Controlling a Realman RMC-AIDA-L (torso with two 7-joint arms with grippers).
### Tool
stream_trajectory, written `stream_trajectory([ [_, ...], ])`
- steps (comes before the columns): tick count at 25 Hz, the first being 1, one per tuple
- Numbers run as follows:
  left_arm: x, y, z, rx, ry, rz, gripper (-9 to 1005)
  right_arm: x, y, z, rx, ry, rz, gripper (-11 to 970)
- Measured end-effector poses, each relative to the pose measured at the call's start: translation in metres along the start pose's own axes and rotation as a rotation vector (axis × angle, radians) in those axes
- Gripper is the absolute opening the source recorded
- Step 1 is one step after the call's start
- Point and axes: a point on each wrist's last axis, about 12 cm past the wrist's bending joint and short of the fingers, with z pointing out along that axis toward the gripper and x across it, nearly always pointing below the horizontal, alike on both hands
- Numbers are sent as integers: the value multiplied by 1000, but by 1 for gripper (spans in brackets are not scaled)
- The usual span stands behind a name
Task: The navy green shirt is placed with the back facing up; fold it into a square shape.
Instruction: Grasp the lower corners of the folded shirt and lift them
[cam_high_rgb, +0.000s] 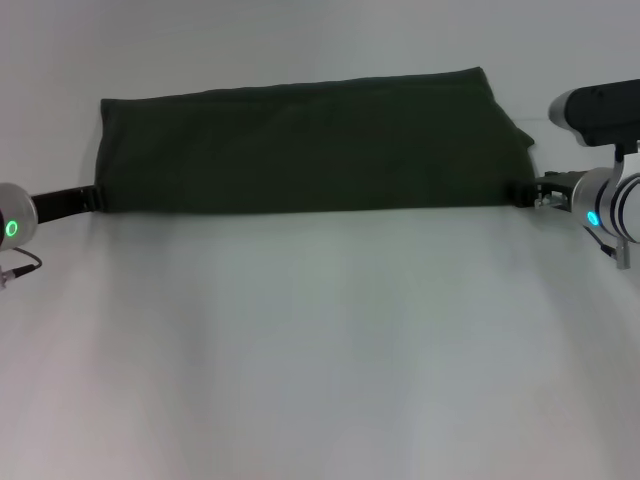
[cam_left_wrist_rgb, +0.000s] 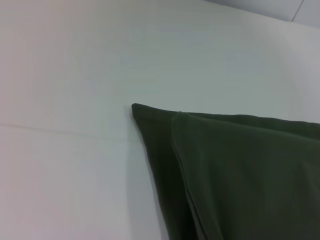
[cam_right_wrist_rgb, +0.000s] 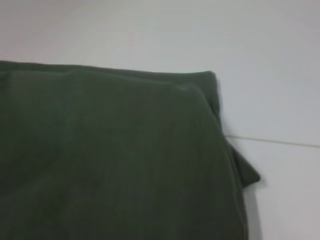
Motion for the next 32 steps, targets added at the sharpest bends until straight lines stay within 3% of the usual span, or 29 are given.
stream_trajectory([
  [15, -4, 2, -1, -4, -12, 5, 13, 2, 7, 1, -15, 6, 18, 499],
  [20, -6, 2, -2, -5, -16, 6, 14, 1, 7, 0, -26, 9, 19, 247],
  [25, -6, 3, -2, -8, -19, 5, 14, 2, 5, 0, -42, 19, 16, 73],
  [32, -6, 5, -4, -9, -24, 6, 13, -1, 1, -2, -58, 14, 18, 59],
])
